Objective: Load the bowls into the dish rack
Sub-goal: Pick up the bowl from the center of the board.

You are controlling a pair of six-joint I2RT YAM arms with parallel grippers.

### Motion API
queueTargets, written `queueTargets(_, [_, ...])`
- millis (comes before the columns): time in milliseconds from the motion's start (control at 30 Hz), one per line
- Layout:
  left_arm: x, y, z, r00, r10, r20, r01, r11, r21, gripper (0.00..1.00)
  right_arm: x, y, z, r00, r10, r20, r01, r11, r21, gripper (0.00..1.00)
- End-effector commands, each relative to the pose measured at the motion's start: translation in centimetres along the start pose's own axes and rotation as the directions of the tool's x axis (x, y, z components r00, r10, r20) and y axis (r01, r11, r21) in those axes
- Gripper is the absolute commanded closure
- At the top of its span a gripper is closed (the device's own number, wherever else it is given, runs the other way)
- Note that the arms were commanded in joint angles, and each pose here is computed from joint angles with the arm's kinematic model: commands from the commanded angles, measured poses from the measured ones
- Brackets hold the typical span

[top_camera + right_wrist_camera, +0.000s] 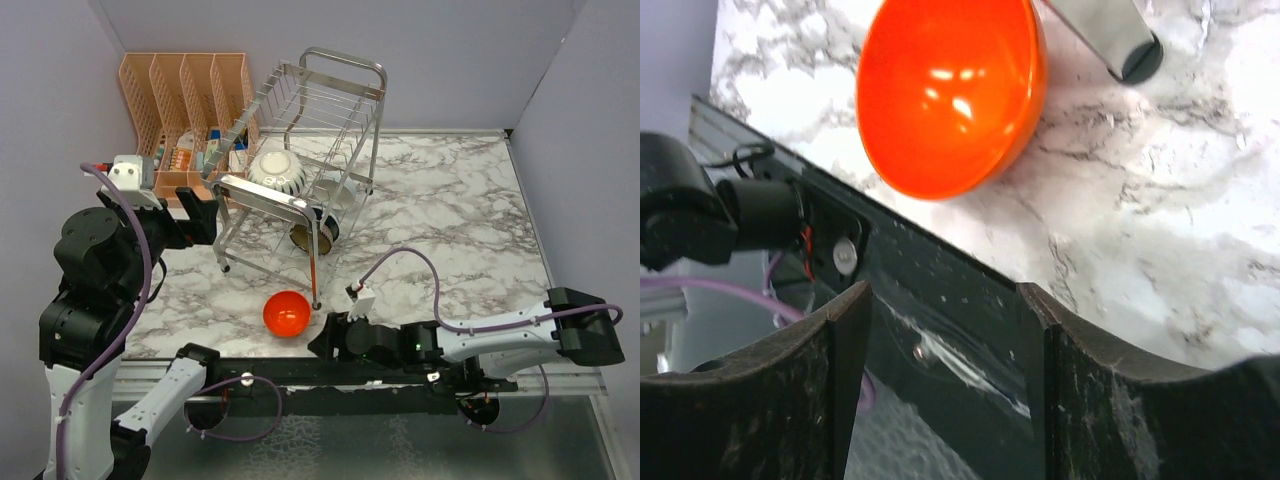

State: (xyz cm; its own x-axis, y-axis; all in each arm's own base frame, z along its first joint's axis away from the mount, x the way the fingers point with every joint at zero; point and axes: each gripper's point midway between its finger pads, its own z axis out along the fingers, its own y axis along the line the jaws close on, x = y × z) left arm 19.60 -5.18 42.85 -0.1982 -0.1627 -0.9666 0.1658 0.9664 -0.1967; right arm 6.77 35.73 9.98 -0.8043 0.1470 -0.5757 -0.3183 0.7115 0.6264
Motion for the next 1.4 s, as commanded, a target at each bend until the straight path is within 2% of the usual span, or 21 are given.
queueTargets(0, [-0.3,-0.2,-1.3,1.000,0.001,0.017,-0.001,1.000,0.019,0.03,-2.8,2.1,1.2,0.986,0.088,0.143,-0.088,0.996,-0.009,0.43])
queueTargets(300, [0.2,0.1,-1.9,1.000,0.014,0.015,-0.014,1.000,0.013,0.03,-2.2,1.8,4.2,0.984,0.092,0.150,-0.107,0.989,0.098,0.47])
queueTargets(533, [0.2,0.2,-2.3,0.999,0.030,0.022,-0.030,0.999,0.012,0.03,-1.8,-0.6,5.0,0.981,0.117,0.152,-0.144,0.973,0.182,0.48])
queueTargets(933, [1.0,0.9,-2.2,0.998,0.060,0.014,-0.060,0.998,-0.010,0.03,-2.1,-2.7,6.9,0.975,0.122,0.184,-0.159,0.966,0.202,0.51])
queueTargets(1033, [0.9,0.9,-2.3,0.998,0.064,0.018,-0.064,0.998,-0.013,0.03,-2.4,-3.0,7.2,0.974,0.122,0.190,-0.161,0.965,0.208,0.57])
queueTargets(1133, [1.0,1.0,-2.4,0.998,0.067,0.016,-0.067,0.998,-0.016,0.03,-2.3,-3.1,7.4,0.975,0.114,0.189,-0.152,0.968,0.200,0.59])
queueTargets(1367, [1.4,1.3,-2.4,0.997,0.071,0.009,-0.071,0.997,-0.029,0.03,-1.7,-3.0,7.9,0.982,0.104,0.160,-0.132,0.975,0.179,0.81])
